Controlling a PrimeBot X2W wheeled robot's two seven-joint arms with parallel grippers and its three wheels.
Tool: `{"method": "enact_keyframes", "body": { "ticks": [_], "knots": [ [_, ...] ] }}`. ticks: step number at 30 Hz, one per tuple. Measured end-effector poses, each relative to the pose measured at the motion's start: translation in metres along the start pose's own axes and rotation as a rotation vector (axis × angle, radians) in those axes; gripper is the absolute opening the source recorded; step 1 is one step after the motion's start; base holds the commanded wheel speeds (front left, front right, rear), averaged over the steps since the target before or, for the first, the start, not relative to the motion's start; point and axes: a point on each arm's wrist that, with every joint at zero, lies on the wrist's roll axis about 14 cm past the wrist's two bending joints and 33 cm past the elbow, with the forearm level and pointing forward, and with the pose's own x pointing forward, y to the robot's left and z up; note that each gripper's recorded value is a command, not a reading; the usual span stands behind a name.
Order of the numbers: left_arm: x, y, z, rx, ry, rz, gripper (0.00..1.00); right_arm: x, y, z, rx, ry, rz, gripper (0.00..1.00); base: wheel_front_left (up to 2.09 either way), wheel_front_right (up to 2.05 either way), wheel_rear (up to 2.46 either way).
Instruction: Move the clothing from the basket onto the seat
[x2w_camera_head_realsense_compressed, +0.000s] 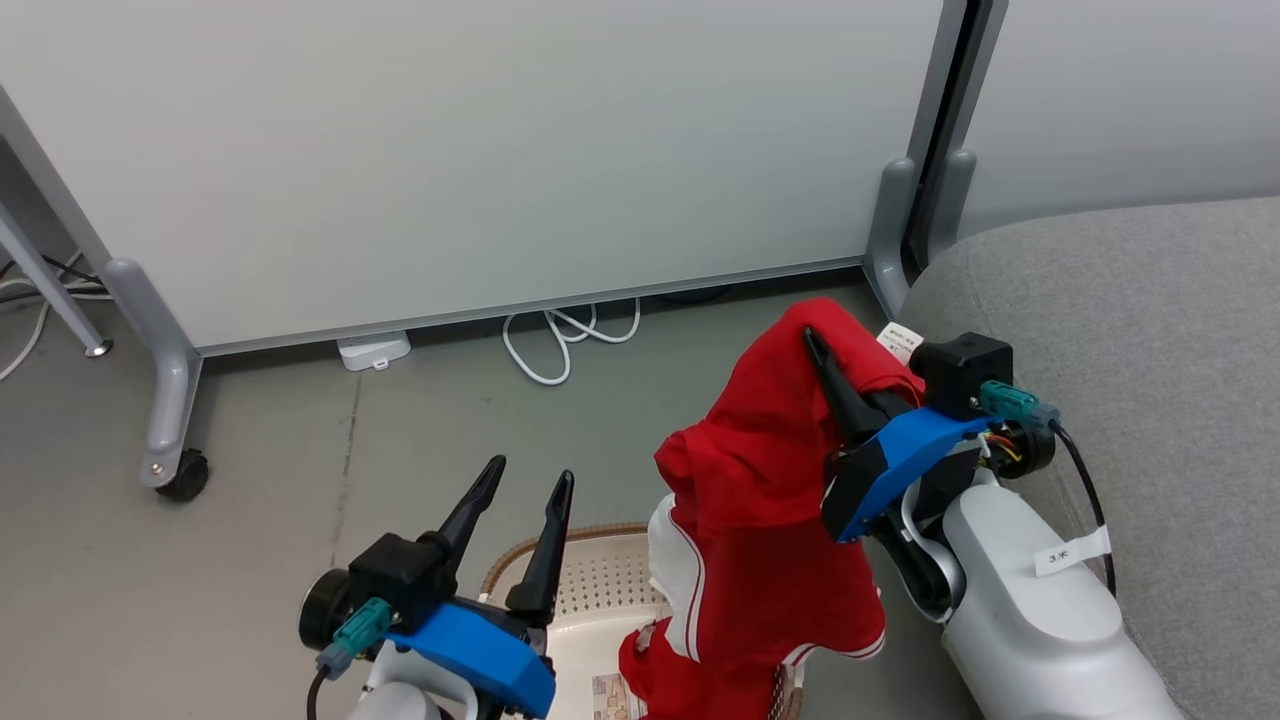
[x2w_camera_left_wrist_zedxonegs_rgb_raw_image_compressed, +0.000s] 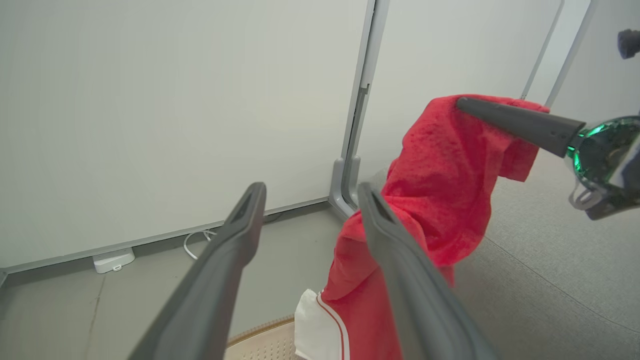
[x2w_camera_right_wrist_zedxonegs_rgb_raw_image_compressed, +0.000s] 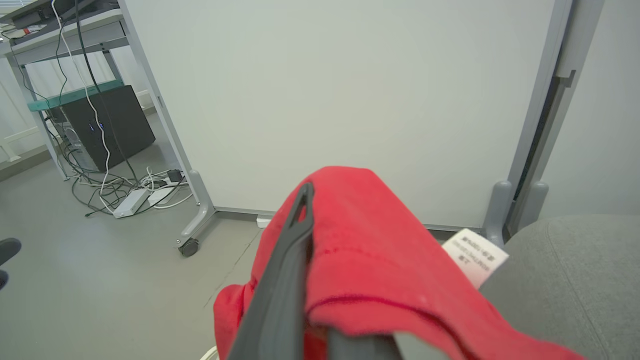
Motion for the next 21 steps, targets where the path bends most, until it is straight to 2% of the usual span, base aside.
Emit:
{"method": "enact_keyframes", "body": {
  "ticks": [8,21],
  "knots": [
    [-0.012,0.01,-0.008,-0.001,0.009,0.057,1.0,-0.001,0.001,0.001,0.003,0.006,0.0,0.0,0.0,0.0,0.0],
    [-0.001,0.0,-0.01,-0.007,0.009,0.018,1.0,-0.014,-0.017,0.01,0.004,-0.015,-0.053,0.0,0.0,0.0,0.0]
  ]
}}
